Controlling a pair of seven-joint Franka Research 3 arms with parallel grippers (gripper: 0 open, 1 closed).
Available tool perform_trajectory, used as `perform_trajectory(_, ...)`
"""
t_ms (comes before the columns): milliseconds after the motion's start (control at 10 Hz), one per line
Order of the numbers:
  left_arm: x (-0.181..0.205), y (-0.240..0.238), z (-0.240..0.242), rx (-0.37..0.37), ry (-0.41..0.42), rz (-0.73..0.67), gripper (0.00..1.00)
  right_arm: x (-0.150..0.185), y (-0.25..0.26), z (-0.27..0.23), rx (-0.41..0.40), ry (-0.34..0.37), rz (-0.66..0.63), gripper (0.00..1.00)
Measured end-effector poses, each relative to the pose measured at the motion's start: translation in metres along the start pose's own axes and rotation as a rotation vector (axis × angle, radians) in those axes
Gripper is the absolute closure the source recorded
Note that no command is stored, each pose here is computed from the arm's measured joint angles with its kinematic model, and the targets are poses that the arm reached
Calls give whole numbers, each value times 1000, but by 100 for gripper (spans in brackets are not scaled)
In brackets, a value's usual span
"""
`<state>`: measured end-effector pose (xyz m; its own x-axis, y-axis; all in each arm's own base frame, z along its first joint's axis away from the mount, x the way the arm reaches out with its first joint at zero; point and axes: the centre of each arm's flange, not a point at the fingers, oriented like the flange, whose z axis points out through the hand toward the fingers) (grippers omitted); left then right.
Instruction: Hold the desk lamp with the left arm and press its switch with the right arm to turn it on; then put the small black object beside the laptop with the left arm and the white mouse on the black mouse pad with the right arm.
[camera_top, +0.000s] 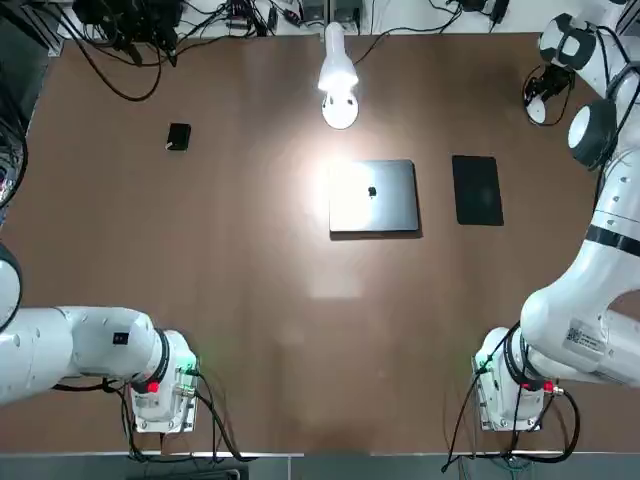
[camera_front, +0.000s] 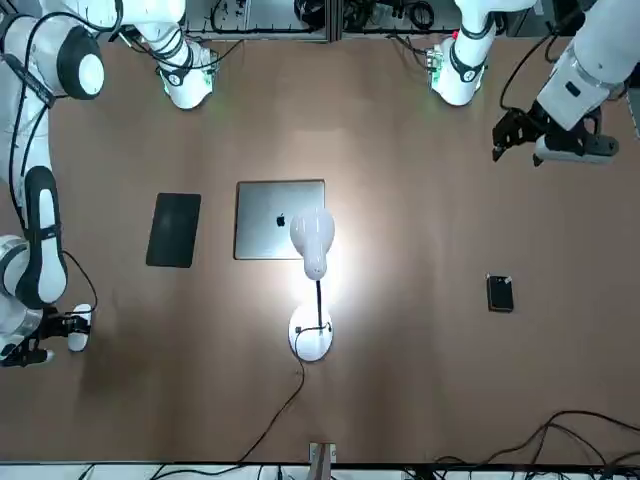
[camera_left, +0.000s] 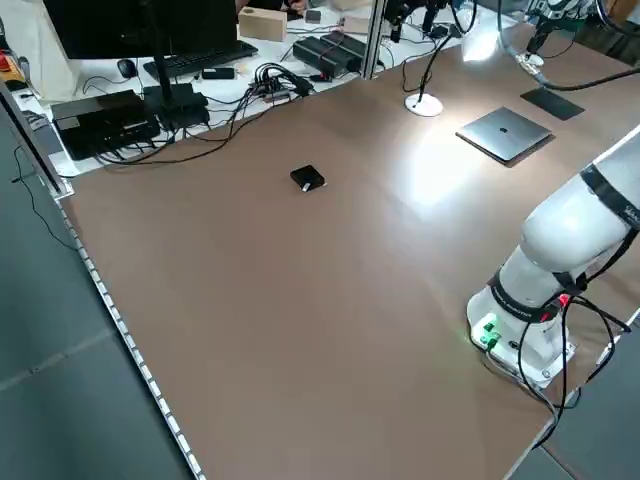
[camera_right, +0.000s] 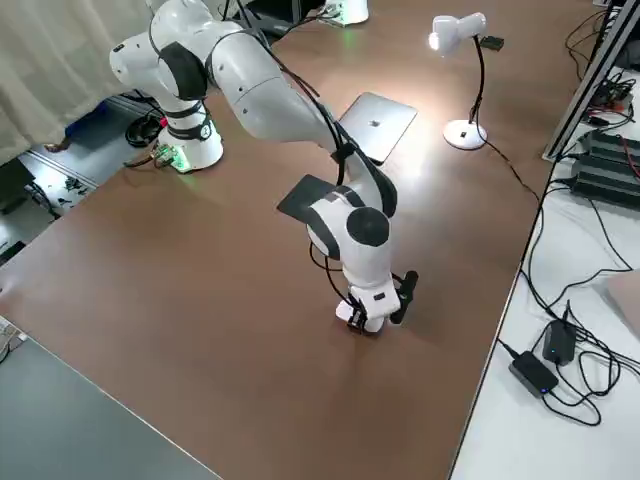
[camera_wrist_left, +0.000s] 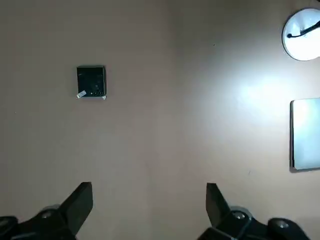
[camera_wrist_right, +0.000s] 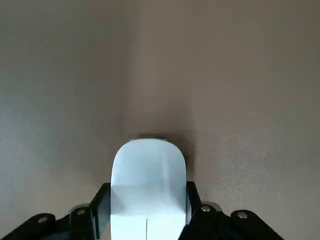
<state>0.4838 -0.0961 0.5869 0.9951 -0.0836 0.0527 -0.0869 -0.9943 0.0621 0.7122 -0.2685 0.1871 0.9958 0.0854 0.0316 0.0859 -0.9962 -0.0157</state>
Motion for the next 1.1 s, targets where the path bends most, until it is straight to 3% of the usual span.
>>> perform_trajectory(300,4,-2,-10,-2,22,-5,0,13,-20,-26,18,1,1,37)
perform_trajectory(500,32,-24,-36,8,-6,-32,0,19,-65,-73,75,-99,24,37)
perform_trajectory(700,66,-38,-41,36,-55,-38,0,15,-120,-108,80,-121,65,37)
perform_trajectory(900,75,-41,-32,44,-80,-40,1,-24,-179,-106,73,-136,138,37)
perform_trajectory(1100,75,-48,-32,45,-80,-53,1,-78,-230,-88,75,-201,157,37)
